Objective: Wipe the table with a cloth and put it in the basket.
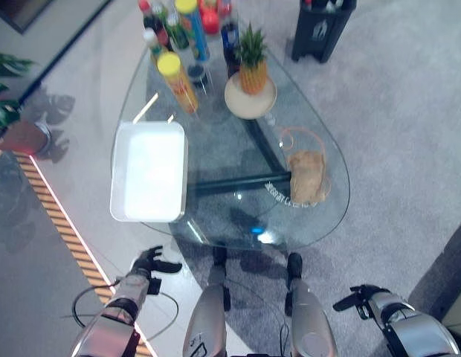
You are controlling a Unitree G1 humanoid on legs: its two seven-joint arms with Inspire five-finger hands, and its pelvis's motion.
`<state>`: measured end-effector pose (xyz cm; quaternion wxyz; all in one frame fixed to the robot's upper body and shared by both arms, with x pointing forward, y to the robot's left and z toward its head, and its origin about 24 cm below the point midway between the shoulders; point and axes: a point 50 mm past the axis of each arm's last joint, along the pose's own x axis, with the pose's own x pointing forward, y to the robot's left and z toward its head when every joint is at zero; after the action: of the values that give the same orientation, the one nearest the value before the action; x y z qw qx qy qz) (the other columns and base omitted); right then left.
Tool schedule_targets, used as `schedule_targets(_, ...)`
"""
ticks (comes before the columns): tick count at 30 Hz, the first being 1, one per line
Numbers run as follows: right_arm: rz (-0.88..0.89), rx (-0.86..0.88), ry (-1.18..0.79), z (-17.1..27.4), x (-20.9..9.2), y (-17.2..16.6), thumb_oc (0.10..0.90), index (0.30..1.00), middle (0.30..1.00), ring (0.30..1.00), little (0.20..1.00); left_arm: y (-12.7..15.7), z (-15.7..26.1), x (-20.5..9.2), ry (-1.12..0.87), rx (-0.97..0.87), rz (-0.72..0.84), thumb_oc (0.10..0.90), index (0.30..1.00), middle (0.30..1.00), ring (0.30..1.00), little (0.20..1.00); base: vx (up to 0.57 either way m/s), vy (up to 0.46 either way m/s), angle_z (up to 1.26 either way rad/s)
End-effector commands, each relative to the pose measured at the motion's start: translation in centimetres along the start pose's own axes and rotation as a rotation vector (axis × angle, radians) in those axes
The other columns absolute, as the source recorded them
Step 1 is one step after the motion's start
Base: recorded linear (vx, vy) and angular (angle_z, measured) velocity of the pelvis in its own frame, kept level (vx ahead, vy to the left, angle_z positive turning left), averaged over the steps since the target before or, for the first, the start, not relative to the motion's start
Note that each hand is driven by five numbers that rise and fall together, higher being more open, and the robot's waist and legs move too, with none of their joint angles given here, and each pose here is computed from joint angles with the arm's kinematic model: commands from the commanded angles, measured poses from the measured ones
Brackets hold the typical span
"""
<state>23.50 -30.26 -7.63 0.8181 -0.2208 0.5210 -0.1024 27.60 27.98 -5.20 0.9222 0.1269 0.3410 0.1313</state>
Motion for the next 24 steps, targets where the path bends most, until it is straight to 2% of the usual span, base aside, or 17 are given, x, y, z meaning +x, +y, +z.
schedule_targets(1, -0.092, -0.012, 0.072, -1.8, 0.0, -2.1, 0.800, 0.900, 0.900, 0.900, 0.900, 3.5, 0.0, -0.1, -0.009, -0.112, 0.148, 0.800, 0.900, 0.900, 0.900, 0.900, -0.09, -0.021, 0.13)
schedule_targets(5, -0.170, -0.024, -0.025, 0.6, -0.2, -2.6, 0.800, 0.900, 0.900, 0.900, 0.900, 3.9, 2.0, -0.1, -0.075, -0.204, 0.210, 0.800, 0.900, 0.900, 0.900, 0.900, -0.09, -0.040, 0.06)
schedule_targets(12, -0.253, -0.008, -0.109, 2.5, -0.6, -3.0, 0.800, 0.900, 0.900, 0.900, 0.900, 4.1, 2.5, -0.1, -0.095, -0.217, 0.252, 0.800, 0.900, 0.900, 0.900, 0.900, -0.03, -0.045, 0.02)
schedule_targets(18, -0.303, 0.072, -0.152, 3.8, -1.1, -5.1, 0.800, 0.900, 0.900, 0.900, 0.900, 3.9, 2.5, -0.1, -0.093, -0.207, 0.237, 0.800, 0.900, 0.900, 0.900, 0.900, 0.01, -0.015, -0.02)
schedule_targets(24, -0.391, 0.173, -0.181, 3.9, -1.6, -7.9, 0.800, 0.900, 0.900, 0.900, 0.900, 5.2, 2.1, -0.2, -0.085, -0.190, 0.248, 0.800, 0.900, 0.900, 0.900, 0.900, 0.02, -0.026, 0.01)
